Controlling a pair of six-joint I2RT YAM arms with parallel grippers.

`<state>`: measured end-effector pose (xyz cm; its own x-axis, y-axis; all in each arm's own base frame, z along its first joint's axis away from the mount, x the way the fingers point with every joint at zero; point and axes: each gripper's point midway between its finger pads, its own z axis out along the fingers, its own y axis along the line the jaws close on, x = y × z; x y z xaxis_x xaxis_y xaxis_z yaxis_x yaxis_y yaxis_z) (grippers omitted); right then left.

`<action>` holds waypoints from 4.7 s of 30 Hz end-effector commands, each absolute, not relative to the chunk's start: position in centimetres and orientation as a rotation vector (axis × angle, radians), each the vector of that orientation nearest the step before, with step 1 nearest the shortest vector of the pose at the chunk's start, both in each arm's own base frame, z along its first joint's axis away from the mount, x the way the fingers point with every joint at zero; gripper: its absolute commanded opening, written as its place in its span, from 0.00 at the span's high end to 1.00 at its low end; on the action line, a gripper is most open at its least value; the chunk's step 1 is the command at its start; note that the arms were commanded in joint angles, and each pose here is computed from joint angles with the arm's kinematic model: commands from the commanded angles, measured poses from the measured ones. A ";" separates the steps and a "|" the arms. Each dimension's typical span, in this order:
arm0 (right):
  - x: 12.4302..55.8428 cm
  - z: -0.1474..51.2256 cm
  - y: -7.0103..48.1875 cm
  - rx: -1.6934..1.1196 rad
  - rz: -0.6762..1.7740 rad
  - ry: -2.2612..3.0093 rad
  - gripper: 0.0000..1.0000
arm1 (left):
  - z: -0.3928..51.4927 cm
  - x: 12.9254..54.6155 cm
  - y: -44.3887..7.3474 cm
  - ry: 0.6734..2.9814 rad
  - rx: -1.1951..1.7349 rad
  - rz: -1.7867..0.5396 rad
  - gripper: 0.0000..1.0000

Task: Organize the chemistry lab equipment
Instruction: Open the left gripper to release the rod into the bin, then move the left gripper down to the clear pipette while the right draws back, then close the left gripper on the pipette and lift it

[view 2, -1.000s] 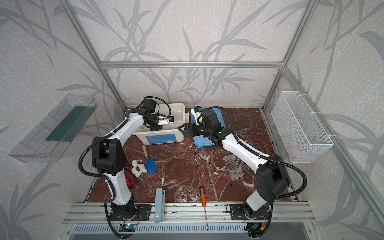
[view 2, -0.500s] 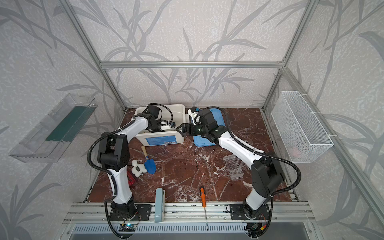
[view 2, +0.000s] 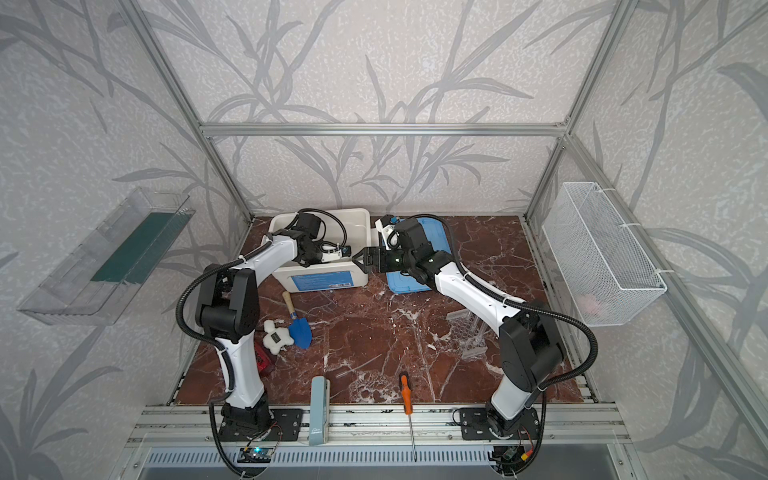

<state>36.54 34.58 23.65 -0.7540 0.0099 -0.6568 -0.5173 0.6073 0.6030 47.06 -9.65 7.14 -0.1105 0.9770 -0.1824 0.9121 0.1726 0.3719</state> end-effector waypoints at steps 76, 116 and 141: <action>19.0 19.3 17.6 -0.400 0.716 2.373 0.01 | 16.3 20.2 -25.7 2.526 0.628 -0.488 0.02; 20.9 15.9 18.8 -0.329 0.748 2.355 0.01 | 7.3 14.7 -23.5 2.888 0.429 -0.201 0.19; 21.2 15.6 19.1 -0.312 0.760 2.359 0.01 | 1.3 13.4 -22.3 2.957 0.642 -0.021 0.45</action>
